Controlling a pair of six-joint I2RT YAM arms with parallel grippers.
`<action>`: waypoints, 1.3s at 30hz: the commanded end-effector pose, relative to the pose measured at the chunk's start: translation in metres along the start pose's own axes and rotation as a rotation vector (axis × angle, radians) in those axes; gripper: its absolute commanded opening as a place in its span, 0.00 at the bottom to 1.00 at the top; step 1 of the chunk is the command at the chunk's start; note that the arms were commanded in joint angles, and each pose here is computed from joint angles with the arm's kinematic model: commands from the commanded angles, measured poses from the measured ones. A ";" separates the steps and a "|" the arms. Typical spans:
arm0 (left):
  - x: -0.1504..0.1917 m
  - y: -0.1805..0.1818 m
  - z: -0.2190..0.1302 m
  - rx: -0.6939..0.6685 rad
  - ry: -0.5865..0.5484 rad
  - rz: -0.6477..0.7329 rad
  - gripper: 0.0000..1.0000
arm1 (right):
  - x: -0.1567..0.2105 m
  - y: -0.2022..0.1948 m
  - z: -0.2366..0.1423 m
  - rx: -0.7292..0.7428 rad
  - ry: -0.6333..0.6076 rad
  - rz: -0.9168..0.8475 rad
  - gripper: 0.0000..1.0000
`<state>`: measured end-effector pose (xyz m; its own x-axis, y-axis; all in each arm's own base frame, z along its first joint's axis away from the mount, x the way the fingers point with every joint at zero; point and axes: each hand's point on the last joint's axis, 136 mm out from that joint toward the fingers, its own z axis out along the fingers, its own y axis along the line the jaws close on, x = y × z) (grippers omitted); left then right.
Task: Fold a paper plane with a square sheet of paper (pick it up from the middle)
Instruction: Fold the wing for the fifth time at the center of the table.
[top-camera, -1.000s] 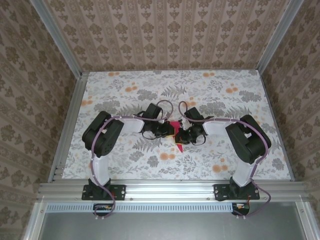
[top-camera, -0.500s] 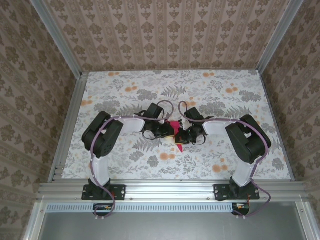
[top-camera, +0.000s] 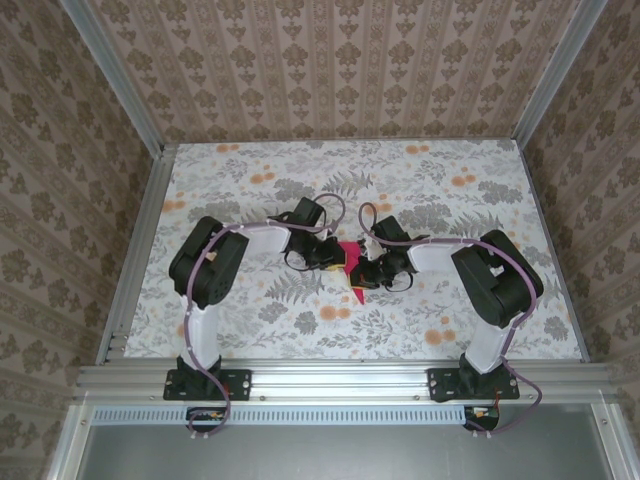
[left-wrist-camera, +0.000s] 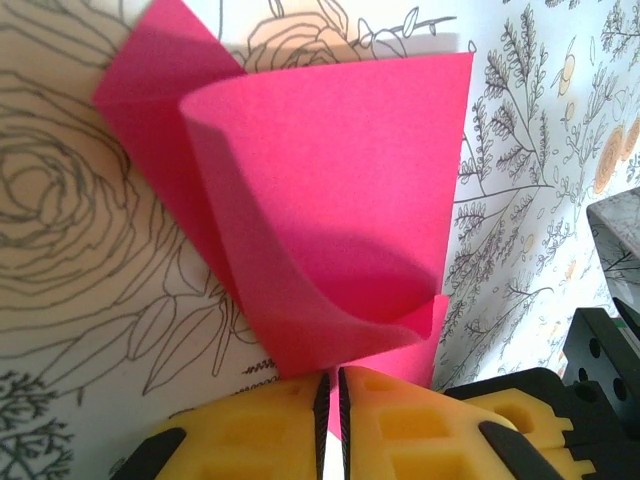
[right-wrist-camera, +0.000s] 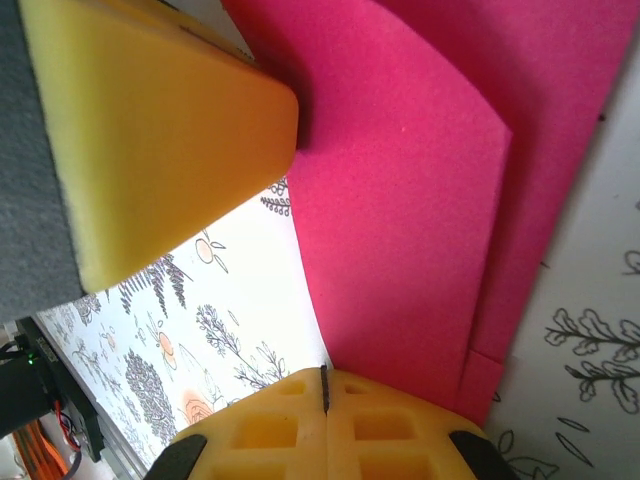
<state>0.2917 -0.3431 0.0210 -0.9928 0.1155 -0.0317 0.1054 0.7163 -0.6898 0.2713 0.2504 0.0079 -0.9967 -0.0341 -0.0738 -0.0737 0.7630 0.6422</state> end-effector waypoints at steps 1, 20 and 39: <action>-0.033 0.031 -0.003 -0.089 -0.085 -0.002 0.16 | 0.056 -0.068 0.014 0.226 0.152 0.121 0.01; -0.073 0.040 -0.012 -0.111 -0.107 0.011 0.20 | 0.065 -0.076 0.015 0.246 0.177 0.126 0.00; -0.105 0.008 -0.057 -0.047 -0.226 0.123 0.26 | 0.042 -0.037 0.005 0.112 0.104 0.061 0.01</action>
<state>0.3900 -0.3062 0.0294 -0.9856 0.0360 -0.1654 0.1353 0.7548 -0.6419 0.2745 0.2524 0.0101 -0.9934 -0.0361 -0.1088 -0.0991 0.7474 0.6569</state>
